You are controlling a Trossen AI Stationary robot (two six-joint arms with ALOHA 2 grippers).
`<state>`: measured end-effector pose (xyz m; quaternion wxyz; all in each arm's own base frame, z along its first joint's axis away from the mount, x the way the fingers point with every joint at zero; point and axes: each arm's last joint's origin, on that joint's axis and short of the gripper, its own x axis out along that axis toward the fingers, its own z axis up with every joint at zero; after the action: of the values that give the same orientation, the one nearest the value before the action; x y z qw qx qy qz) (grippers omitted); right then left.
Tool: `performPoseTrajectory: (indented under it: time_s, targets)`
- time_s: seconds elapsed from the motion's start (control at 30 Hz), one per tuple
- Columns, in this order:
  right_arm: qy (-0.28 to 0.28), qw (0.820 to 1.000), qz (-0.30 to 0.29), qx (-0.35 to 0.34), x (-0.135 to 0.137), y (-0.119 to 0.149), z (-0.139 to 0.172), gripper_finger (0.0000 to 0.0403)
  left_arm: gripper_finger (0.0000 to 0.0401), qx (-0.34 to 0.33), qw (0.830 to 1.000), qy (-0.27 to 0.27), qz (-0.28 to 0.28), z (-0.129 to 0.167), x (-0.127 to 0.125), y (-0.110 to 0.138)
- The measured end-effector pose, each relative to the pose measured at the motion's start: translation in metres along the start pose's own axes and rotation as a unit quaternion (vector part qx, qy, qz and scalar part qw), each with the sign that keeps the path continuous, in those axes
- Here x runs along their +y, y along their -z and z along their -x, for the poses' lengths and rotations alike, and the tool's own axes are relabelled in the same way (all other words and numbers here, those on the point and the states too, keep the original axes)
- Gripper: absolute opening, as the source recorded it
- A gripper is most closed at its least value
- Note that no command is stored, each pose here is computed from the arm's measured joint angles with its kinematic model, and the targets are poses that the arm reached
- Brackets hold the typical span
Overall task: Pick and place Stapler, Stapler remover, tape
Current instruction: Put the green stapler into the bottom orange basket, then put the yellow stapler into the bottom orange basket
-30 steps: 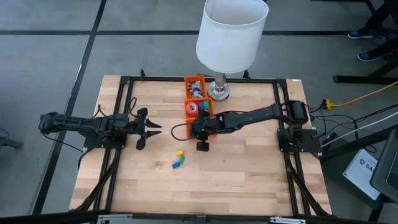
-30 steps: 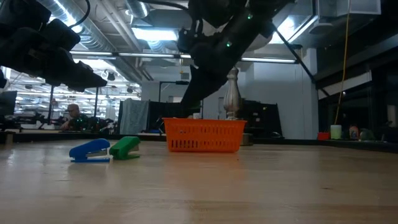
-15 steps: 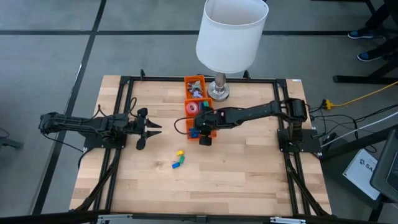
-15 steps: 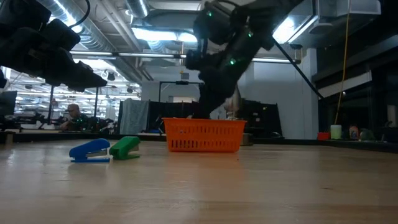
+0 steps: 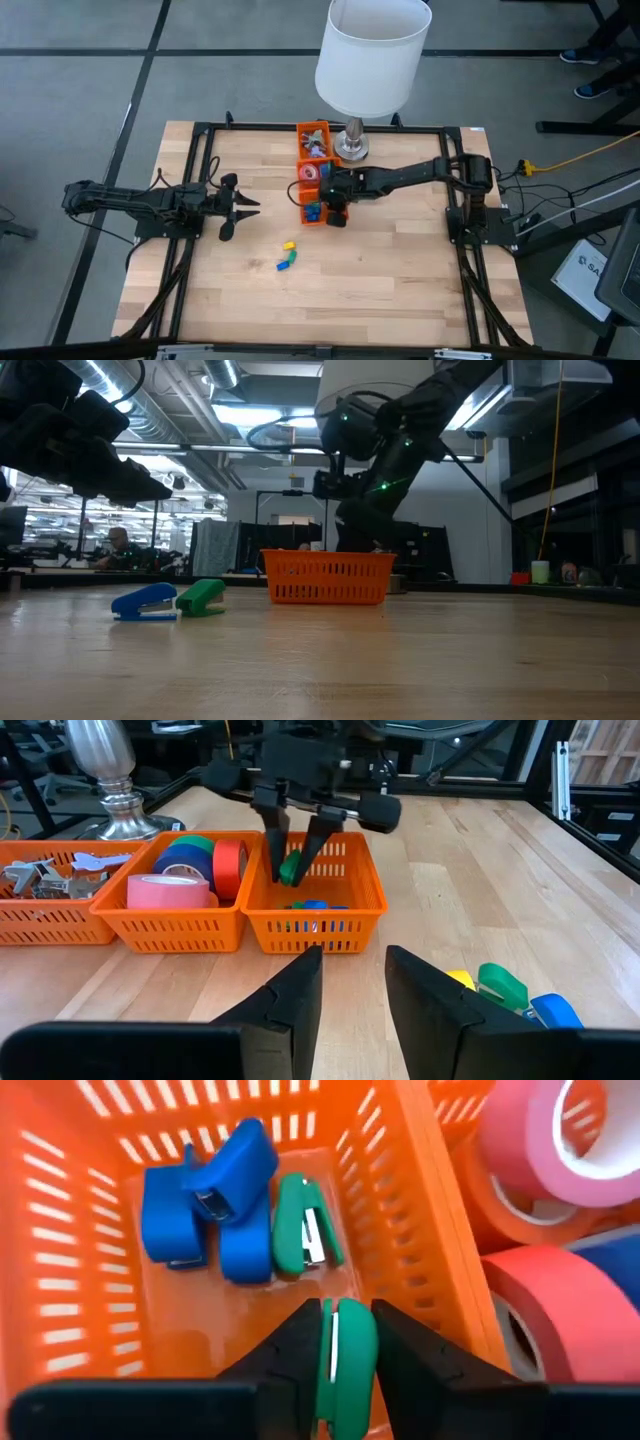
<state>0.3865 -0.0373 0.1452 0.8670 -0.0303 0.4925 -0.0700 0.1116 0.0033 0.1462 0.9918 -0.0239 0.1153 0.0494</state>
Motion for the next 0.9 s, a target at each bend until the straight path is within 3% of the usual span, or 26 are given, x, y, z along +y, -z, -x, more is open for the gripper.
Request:
performPoseTrajectory:
  time_s: [0.27,0.47,0.9]
  targets:
    - [-0.077,0.997,-0.017,-0.007,-0.008,0.0,-0.001,0.0128,0.0107,0.0,1.0,0.0,0.0,0.0,0.0,0.0]
    - [-0.081,0.996,-0.016,-0.017,-0.005,-0.002,-0.001,0.0151,0.0109,0.0,1.0,0.0,0.0,0.0,0.0,0.0]
    - [-0.081,0.997,-0.015,0.002,0.009,-0.02,0.014,0.0154,0.0109,0.0,1.0,0.0,0.0,0.0,0.0,0.0]
